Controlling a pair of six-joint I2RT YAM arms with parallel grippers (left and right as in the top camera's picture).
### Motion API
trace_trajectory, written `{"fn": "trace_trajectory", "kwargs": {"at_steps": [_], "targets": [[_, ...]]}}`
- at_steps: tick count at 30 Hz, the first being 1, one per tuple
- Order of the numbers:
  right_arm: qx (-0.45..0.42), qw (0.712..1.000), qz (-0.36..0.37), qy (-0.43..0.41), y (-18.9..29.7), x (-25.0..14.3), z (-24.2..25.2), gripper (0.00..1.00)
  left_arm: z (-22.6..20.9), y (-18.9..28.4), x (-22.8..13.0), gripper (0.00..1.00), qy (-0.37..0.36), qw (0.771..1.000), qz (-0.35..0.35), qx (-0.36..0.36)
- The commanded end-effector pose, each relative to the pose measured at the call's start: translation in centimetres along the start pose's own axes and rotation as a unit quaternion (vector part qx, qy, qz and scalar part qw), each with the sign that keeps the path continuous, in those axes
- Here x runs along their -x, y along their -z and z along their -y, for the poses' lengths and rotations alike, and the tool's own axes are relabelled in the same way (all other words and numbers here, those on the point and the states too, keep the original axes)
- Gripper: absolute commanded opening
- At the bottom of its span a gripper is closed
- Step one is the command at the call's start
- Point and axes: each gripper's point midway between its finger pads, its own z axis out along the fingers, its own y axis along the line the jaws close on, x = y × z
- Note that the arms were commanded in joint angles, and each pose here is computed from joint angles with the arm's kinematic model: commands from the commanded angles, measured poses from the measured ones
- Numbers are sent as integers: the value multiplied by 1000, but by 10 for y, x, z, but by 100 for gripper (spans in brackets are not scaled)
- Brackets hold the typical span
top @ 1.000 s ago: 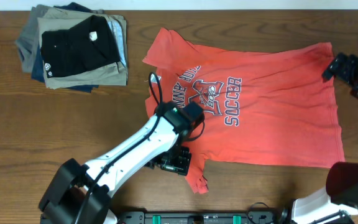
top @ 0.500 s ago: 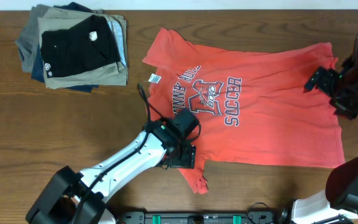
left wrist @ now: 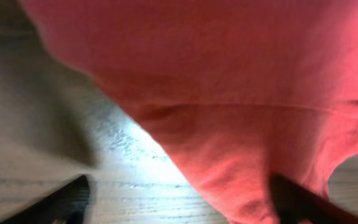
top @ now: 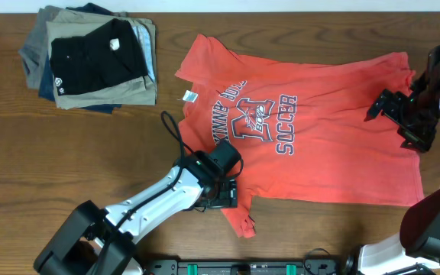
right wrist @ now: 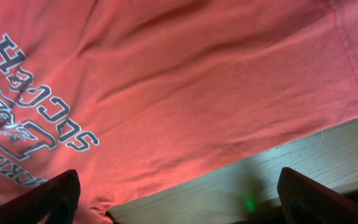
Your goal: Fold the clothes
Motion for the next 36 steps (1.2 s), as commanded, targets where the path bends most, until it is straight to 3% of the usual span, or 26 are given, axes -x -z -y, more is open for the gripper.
{"fn": "trace_trajectory", "kwargs": {"at_steps": [1,11,15,17,19,20,21,29,36], "targets": [[3,1000,-2,19,0,-7,-5,99,-7,-6,0,100,15,1000,-2,17],[-2,999,-15,38,-3,-15,-8,99,-9,-13,-2,89,16,1000,-11,25],[-1,999,-13,37,-2,-16,-9,99,-10,-14,-2,79,15,999,-13,27],[1,999,-8,34,2,-17,-9,99,-10,-16,-2,58,15,999,-16,29],[5,999,1,37,8,-19,-10,99,-11,-19,-3,19,16,999,-20,29],[6,999,5,38,12,-21,-10,99,-10,-19,-3,9,15,999,-21,29],[8,999,10,39,17,-24,-10,99,-9,-19,-3,6,11,999,-22,26],[25,996,66,46,50,-56,2,99,-8,-18,-4,6,5,999,-24,23],[21,997,64,29,24,-90,23,99,-12,11,-2,6,-6,1000,1,15]]}}
